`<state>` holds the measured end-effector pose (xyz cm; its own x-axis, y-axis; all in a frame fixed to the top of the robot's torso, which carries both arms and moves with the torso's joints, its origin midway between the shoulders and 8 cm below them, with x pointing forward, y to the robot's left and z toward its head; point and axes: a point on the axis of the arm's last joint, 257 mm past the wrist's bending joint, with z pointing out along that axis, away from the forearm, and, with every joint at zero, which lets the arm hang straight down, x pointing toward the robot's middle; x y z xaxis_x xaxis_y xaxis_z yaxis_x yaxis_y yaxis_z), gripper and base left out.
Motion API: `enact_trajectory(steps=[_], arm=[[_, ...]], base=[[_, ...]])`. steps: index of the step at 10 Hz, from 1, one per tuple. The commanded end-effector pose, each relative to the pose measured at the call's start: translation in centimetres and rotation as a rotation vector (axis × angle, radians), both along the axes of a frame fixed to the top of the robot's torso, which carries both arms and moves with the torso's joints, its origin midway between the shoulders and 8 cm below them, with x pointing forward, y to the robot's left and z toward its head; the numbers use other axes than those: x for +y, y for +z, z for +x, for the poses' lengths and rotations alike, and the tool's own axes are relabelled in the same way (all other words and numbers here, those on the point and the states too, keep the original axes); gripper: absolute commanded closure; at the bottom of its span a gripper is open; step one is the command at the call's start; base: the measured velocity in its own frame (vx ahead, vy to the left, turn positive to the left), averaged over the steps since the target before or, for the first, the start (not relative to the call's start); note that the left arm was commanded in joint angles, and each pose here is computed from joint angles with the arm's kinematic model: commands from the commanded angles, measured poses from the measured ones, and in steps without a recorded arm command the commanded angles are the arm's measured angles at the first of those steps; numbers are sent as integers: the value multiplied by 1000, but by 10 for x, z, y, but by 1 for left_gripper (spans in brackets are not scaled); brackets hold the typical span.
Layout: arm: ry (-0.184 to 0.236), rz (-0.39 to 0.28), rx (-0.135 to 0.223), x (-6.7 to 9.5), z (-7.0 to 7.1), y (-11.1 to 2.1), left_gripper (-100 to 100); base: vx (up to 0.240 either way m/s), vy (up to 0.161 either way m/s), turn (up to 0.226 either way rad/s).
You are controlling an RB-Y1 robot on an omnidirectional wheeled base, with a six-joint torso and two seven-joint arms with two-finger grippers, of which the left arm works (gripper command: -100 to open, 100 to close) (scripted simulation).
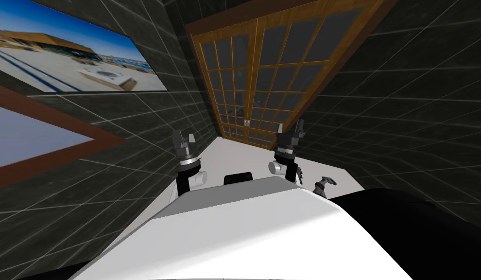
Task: Pull the door open
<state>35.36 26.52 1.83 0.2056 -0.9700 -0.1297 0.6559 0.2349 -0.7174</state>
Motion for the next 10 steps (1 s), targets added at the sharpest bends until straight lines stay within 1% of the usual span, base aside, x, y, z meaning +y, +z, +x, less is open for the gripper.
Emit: enact_trajectory(steps=[1, 3, 5, 6, 10], arm=[[17, 28, 20, 0, 5, -10, -100], [40, 67, 47, 2, 12, -23, -100], [56, 93, 65, 2, 16, -33, -100], [73, 120, 84, 4, 20, -43, -100], [112, 185, 128, 7, 29, -66, -100]], base=[[79, -22, -57], [159, -41, -95], [133, -43, -51], [138, -45, -101], [98, -34, -63]])
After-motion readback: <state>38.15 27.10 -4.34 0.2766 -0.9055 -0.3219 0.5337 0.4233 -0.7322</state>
